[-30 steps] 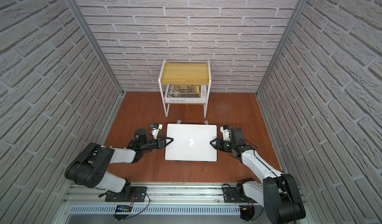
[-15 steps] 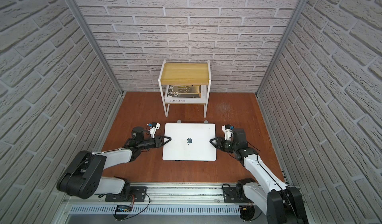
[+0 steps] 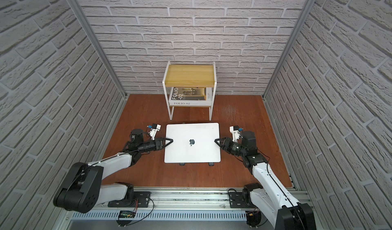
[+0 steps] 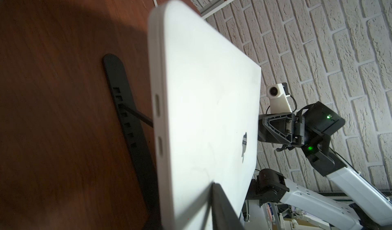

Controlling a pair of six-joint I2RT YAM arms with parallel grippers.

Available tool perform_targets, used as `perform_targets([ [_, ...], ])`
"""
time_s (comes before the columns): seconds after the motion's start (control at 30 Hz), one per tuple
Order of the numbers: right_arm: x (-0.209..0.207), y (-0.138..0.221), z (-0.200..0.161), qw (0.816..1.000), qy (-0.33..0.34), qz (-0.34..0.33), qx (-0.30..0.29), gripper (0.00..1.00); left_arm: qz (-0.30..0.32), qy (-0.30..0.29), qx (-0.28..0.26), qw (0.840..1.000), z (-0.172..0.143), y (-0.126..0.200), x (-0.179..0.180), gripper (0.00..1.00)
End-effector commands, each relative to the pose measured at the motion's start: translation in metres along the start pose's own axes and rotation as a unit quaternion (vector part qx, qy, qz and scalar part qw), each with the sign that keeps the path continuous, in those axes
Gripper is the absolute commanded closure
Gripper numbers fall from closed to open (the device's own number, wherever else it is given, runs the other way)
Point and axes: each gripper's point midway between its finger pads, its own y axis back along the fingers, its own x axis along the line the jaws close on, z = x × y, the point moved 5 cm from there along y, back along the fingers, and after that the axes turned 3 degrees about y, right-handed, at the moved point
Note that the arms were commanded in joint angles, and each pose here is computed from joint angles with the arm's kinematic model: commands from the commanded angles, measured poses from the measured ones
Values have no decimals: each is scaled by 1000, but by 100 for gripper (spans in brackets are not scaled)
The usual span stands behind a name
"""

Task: Close the laptop lid and set it aside
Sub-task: Pick up the laptop from the computer stand.

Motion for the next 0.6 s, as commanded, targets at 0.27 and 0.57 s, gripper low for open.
perform_targets([
  [0.27,108,39,10,972,126,201,-2,66,57,-39,-59,996,27,8,-10,73],
  [0.57,134,45,21,963,132,233,-12,69,59,-48,-73,994,47,18,-37,73],
])
